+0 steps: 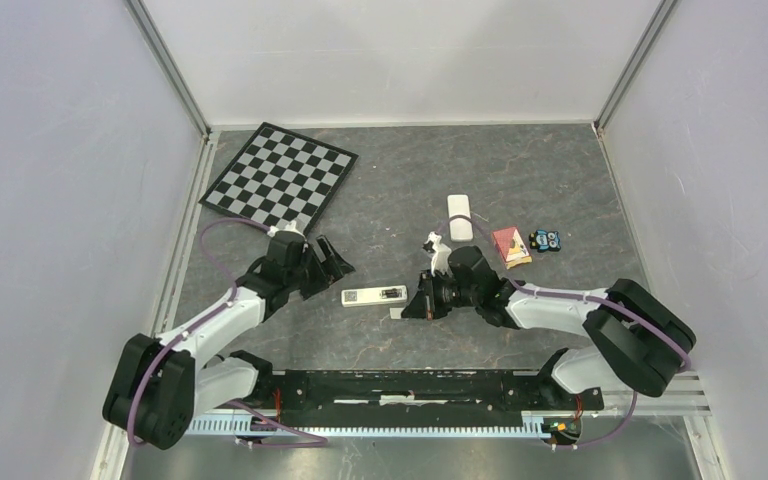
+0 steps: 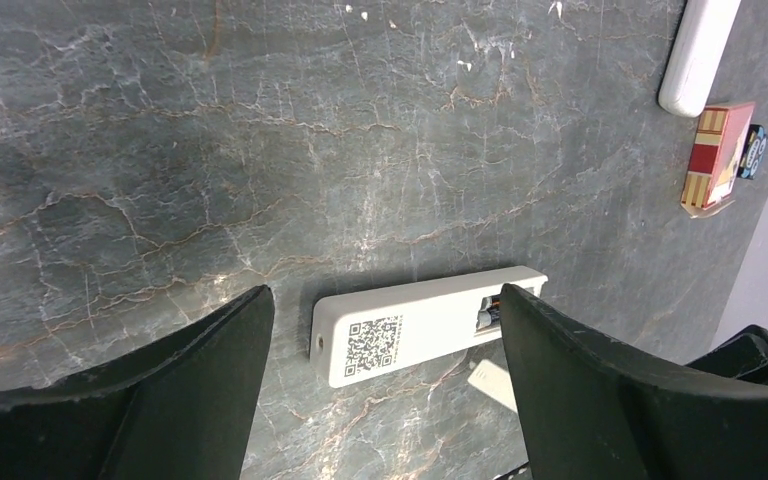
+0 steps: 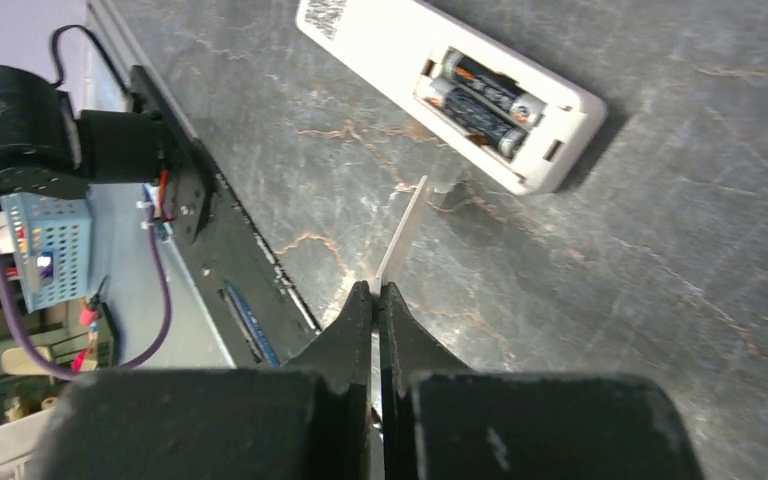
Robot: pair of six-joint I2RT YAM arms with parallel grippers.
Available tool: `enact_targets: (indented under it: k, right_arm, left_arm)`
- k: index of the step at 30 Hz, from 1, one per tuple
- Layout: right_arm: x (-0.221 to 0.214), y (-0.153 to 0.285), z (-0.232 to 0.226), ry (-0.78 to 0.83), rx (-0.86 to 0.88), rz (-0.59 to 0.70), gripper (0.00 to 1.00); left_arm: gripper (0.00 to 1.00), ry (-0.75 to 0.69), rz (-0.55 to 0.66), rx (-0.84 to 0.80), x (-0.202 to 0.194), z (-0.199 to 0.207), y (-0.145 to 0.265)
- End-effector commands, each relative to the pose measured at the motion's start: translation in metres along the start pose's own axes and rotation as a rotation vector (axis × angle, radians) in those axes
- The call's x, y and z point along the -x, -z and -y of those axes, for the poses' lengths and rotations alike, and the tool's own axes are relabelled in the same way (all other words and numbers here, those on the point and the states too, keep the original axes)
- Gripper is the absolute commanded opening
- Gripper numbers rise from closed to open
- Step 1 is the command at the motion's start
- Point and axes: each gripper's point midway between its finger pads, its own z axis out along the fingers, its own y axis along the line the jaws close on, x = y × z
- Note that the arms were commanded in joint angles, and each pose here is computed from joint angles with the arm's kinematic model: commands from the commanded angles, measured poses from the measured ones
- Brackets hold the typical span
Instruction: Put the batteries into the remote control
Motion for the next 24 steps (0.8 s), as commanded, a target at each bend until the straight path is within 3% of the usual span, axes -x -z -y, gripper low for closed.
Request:
enact_targets:
  k: [1, 10, 19, 24]
  right_arm:
    - [0.016, 0.007, -0.036, 0.034, 0.162, 0.028, 0.0]
    - [0.044, 0.002, -0.029, -0.019, 0.192, -0.014, 0.0]
    - [0.057, -0.012, -0.018, -0.084, 0.192, -0.049, 0.0]
    - [0.054, -0.017, -0.008, -0.091, 0.154, -0.055, 0.0]
  left_arm:
    - [0.88, -0.026, 0.057, -0.007, 0.012, 0.003, 0.01]
    - [0.87, -0.038, 0.03, -0.013, 0.004, 0.001, 0.017]
    - [0.69, -0.046, -0.035, -0.04, -0.014, -0.003, 0.018]
    - [0.66, -0.053, -0.065, -0.048, -0.021, -0.004, 0.016]
